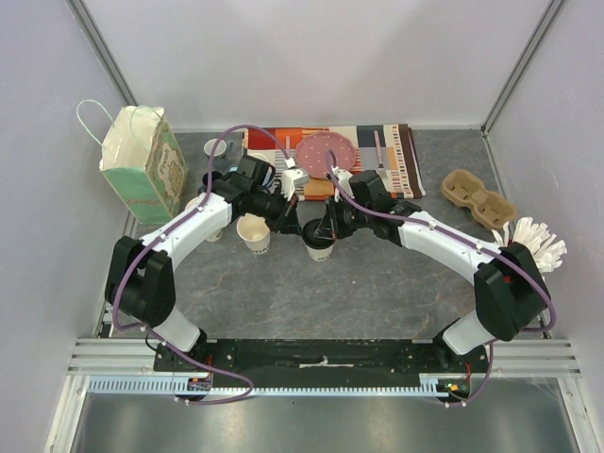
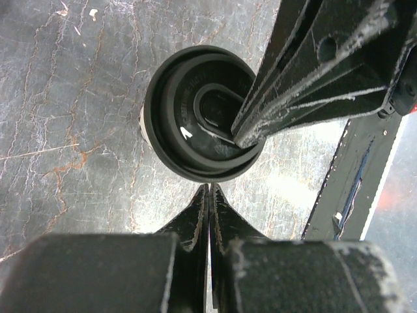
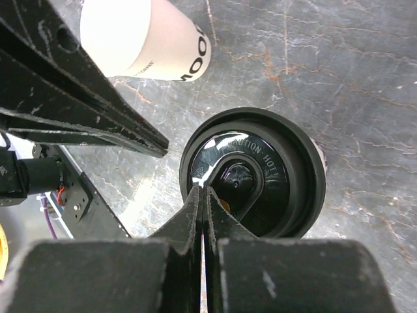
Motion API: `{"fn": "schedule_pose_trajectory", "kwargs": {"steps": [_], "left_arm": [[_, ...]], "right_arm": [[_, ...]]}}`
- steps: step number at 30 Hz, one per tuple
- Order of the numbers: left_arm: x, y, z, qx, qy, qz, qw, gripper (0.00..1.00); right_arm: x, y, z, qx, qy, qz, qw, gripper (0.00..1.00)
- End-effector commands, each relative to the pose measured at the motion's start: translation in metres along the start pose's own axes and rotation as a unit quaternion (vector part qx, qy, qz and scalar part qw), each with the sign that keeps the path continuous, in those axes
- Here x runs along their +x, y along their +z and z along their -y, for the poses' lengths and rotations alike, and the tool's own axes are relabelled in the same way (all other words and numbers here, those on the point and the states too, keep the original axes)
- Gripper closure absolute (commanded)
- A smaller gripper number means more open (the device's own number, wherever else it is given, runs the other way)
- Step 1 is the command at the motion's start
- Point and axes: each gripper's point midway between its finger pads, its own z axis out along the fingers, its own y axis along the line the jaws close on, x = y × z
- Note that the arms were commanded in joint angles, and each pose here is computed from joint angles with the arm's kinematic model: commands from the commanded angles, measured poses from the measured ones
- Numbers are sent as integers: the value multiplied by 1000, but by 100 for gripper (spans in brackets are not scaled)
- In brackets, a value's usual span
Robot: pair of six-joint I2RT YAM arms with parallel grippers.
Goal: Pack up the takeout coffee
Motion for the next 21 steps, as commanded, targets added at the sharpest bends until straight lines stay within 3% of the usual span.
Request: {"fn": "schedule_pose_trajectory", "kwargs": {"steps": [1, 9, 14, 21], "left_arm": [[-6, -1, -2, -2, 23, 6, 1000, 98], [-17, -6, -2, -8, 35, 13, 999, 98], [-8, -8, -6, -20, 25, -5, 999, 98], [18, -3, -2, -8, 7, -25, 1000, 98]], "right_arm": [[-4, -12, 10, 39, -11, -8, 999, 100], [-48, -29, -25, -2, -34, 39, 999, 98], [-87, -41, -8, 77, -58, 76, 992, 75], [-82, -5, 35, 114, -35, 28, 992, 54]]}}
